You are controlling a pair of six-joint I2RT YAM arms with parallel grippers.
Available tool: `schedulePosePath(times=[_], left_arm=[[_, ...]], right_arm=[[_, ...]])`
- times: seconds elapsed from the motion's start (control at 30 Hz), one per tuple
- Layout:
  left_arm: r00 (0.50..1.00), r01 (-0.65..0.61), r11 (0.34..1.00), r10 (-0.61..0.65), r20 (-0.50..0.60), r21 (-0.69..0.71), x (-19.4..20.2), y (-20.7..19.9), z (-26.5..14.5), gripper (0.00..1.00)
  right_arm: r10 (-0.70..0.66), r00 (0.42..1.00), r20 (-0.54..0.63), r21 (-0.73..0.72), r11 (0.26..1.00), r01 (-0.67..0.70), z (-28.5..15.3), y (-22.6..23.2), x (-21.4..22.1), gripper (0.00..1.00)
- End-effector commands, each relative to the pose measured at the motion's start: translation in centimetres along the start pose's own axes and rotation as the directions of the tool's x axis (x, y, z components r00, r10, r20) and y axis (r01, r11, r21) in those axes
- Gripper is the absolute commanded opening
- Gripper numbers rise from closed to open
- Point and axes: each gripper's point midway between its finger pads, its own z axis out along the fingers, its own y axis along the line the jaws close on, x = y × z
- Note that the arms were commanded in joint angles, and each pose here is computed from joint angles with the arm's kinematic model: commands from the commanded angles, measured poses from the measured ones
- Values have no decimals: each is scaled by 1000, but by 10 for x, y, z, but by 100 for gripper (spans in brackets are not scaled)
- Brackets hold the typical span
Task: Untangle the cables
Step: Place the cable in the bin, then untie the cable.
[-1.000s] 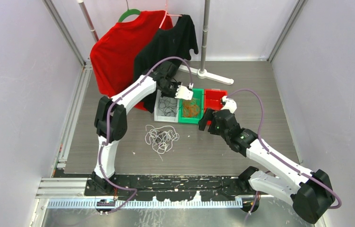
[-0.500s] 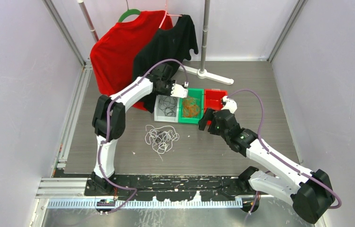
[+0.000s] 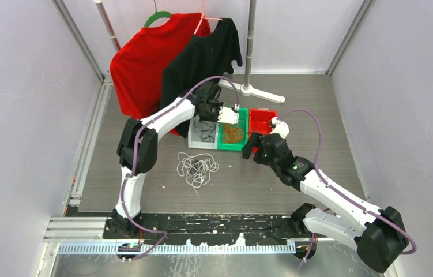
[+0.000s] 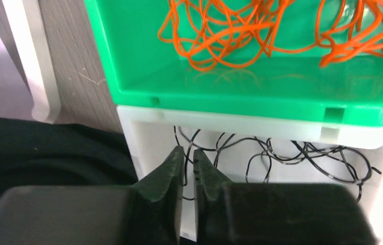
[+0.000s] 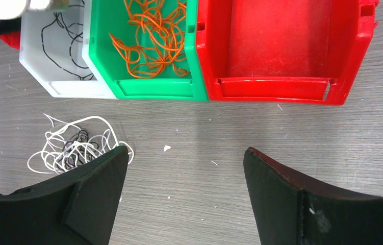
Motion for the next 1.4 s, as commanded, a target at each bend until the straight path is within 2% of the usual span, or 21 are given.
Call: schedulePosePath(times=[0.0, 0.23, 0.33, 0.37, 0.5, 0.6, 0.67, 0.83, 0.9, 1.03, 1.2, 1.37], left_arm=[[998, 58, 997, -57, 16, -41, -10, 20, -12, 19], [991, 130, 991, -129, 42, -23, -10, 27, -44, 59], [986, 161, 986, -162, 44, 32, -12, 21, -61, 82], [984, 170, 984, -172, 47, 47, -13, 19, -66, 86], [971, 219, 972, -225, 78, 83, -22, 18, -93, 87], [948, 288, 953, -298, 113, 95, -26, 19, -120, 94], [915, 370, 925, -380, 140, 88, -28, 20, -138, 98], [743, 635, 760, -650, 160, 139, -22, -13, -175, 99], [677, 703, 697, -717, 168, 140, -15, -35, -189, 100], [586, 781, 602, -799, 139, 169, 1, -95, -193, 99], [569, 794, 581, -814, 119, 177, 13, -143, -193, 99], [552, 800, 559, -828, 97, 218, 14, -172, -185, 96]], right_arm=[[21, 999, 42, -10, 1000, -21, -2, 4, -13, 88], [20, 999, 46, -20, 1000, -19, -2, 8, -16, 88], [16, 999, 49, -24, 1000, -15, -4, 10, -19, 88], [17, 999, 52, -26, 1000, -16, -5, 11, -21, 88], [17, 998, 57, -30, 999, -15, -7, 13, -25, 88], [18, 998, 57, -36, 999, -16, -8, 16, -27, 88], [11, 999, 48, -48, 999, -9, -5, 20, -27, 88], [16, 999, -37, -151, 988, -21, 12, 55, -15, 87], [-1, 997, -74, -197, 980, -14, 20, 75, -4, 86], [-97, 984, -147, -261, 964, 56, 35, 117, 29, 85], [-127, 952, -278, -331, 943, 29, 61, 154, 74, 82], [-160, 933, -322, -347, 937, 41, 68, 170, 101, 79]])
